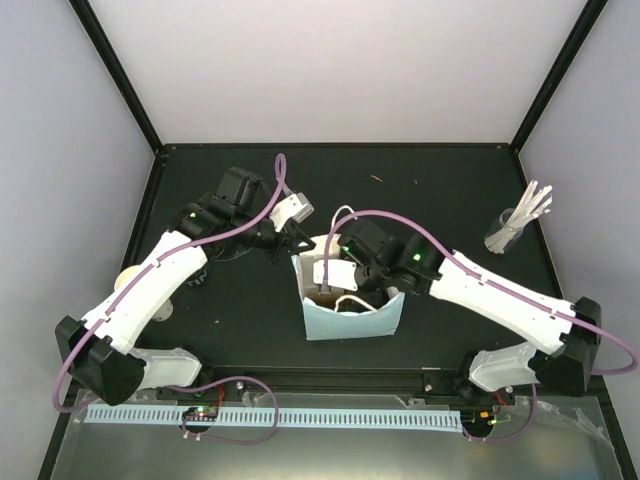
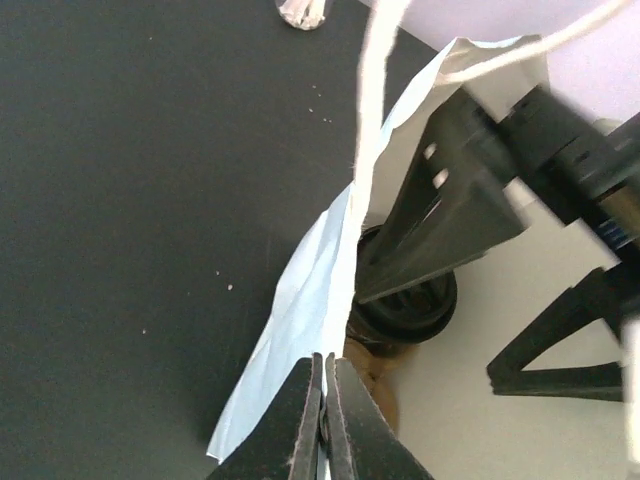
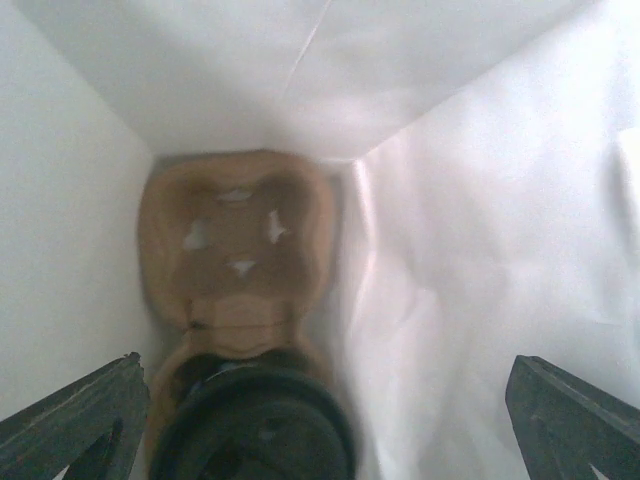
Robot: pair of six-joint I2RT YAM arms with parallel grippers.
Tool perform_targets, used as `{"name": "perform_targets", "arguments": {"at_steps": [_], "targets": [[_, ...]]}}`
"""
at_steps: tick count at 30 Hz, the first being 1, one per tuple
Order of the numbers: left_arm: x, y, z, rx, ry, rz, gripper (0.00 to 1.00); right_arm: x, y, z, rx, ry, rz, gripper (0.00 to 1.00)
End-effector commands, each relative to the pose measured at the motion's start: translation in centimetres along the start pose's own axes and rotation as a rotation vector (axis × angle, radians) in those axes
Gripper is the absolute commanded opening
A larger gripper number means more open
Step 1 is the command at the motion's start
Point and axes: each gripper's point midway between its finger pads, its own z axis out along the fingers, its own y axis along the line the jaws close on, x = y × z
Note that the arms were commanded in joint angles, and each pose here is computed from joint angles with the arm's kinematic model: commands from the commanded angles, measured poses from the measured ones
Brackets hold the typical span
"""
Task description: Pack the takeout coffee
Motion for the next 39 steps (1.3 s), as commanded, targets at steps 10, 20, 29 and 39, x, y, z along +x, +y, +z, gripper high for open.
{"name": "perform_targets", "arguments": {"at_steps": [10, 20, 29, 39], "targets": [[-1.2, 0.4, -1.8, -0.115, -0.02, 0.065, 0.02, -3.9, -4.7, -8.2, 0.351, -0.31, 0.058, 1.0], [-1.8, 1.0, -2.7, -0.186, -0.046, 0.058, 0.01, 0.2, -5.5, -10.9, 0.452, -0.204, 0.304, 1.0], [-2.3, 1.0, -3.1, -0.203, -0.077, 0.052, 0.02, 5.6, -8.1, -12.3, 0.672, 0.06, 0.587, 1.0], [-2.2, 1.8, -3.0, -0.239, -0.084, 0.042, 0.02, 4.9, -7.4, -9.6, 0.546, 0.194, 0.701, 1.0]]}}
